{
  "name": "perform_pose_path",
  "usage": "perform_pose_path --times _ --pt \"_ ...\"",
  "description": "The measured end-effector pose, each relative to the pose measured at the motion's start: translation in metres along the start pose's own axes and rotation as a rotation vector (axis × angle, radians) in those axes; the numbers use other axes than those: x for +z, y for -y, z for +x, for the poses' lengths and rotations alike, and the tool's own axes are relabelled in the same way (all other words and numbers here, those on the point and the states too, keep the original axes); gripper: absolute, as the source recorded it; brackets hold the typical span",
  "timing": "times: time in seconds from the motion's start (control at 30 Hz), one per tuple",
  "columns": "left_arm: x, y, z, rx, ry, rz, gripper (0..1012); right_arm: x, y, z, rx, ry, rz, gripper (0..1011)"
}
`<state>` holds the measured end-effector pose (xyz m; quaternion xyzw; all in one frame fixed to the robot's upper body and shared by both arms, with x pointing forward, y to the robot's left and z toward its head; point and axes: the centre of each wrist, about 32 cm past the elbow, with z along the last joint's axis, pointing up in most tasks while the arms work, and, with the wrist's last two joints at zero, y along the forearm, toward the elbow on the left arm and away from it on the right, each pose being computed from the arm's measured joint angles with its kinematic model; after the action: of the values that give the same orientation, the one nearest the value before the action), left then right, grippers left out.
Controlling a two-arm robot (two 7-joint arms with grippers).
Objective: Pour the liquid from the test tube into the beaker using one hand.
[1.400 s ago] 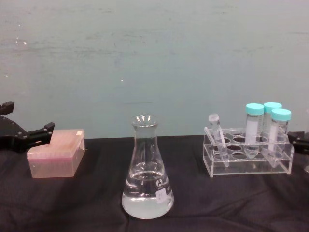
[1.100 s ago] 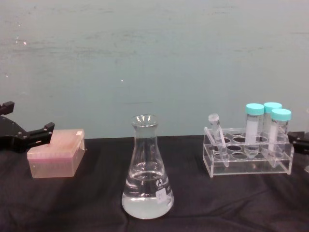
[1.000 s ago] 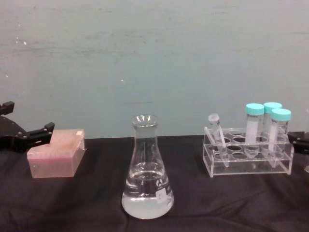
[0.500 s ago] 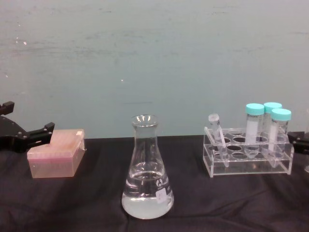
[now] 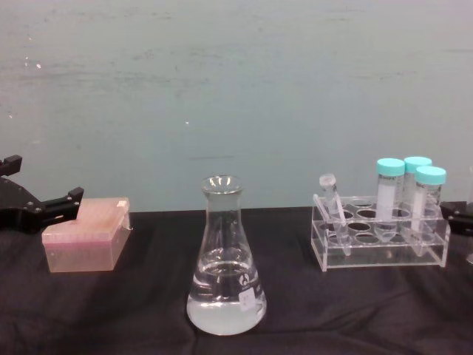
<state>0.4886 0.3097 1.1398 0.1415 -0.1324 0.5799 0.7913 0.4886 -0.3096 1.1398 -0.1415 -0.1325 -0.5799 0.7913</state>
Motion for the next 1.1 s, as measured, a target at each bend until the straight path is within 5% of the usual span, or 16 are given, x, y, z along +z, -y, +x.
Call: perform_pose_path --times 1.1 --pt "0.0 0.0 0.0 0.0 0.0 0.0 1000 0.0006 -0.0019 0.0011 0.016 -0.002 0.021 1004"
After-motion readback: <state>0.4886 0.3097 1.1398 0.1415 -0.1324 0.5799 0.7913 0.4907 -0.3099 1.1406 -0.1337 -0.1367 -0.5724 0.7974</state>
